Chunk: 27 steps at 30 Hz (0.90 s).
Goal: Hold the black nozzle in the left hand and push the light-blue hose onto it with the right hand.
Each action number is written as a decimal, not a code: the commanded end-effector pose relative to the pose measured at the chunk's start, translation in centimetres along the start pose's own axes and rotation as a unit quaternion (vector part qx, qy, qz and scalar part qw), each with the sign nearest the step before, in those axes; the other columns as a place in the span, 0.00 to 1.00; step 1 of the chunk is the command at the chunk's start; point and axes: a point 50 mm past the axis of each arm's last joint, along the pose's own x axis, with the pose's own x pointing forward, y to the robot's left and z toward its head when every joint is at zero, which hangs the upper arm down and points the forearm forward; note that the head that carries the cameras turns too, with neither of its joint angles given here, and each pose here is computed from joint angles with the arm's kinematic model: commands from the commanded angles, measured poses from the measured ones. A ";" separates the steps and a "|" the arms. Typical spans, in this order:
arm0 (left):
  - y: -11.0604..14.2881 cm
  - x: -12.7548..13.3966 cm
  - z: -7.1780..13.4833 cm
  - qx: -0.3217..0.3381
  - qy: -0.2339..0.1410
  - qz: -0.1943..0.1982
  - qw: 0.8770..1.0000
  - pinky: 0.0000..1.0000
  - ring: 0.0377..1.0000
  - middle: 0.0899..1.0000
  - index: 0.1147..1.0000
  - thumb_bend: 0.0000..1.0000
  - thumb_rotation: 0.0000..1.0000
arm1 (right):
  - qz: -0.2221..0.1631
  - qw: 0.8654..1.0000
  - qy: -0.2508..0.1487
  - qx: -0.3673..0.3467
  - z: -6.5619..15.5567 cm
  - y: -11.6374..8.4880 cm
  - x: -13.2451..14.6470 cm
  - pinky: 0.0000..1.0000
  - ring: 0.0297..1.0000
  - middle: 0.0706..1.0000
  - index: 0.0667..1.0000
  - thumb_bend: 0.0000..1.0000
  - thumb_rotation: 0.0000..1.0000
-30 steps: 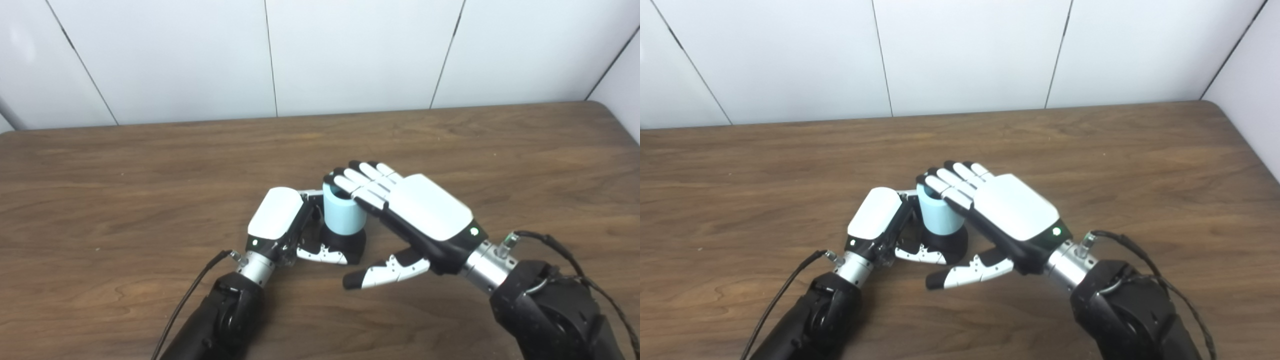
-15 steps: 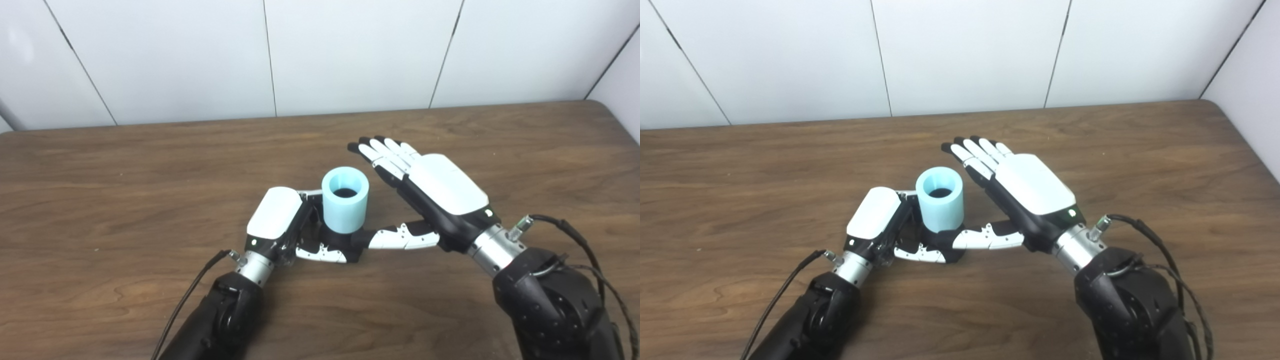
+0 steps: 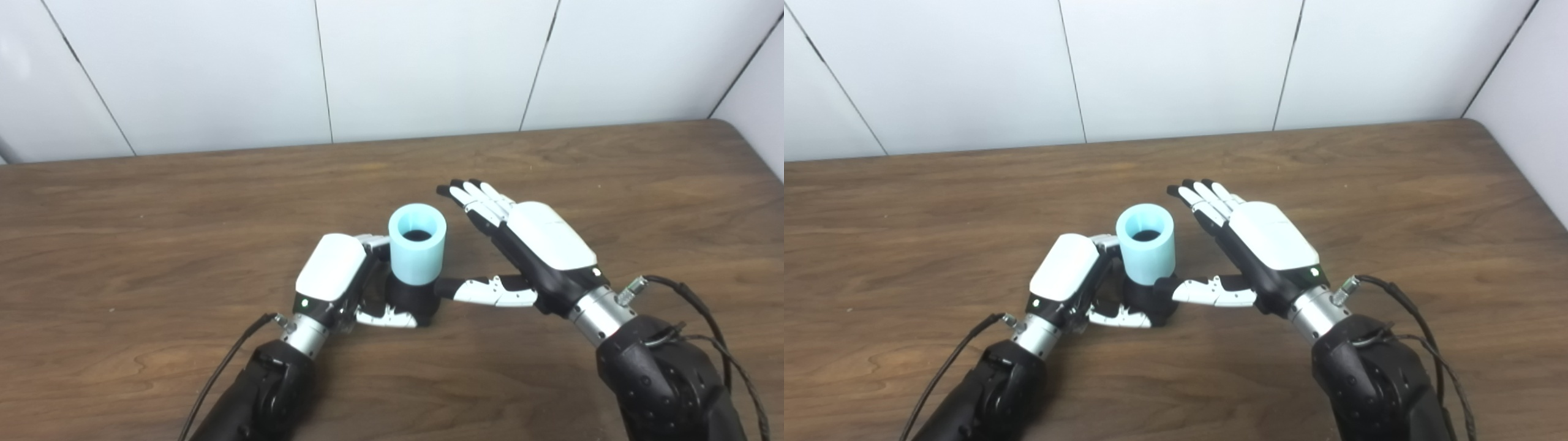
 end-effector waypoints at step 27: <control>6.4 -0.9 -1.6 0.080 0.052 -0.007 0.995 0.88 0.84 0.84 0.87 1.00 0.55 | -0.026 1.000 0.004 -0.009 -0.6 -0.1 0.0 0.94 1.00 0.97 1.00 0.61 1.00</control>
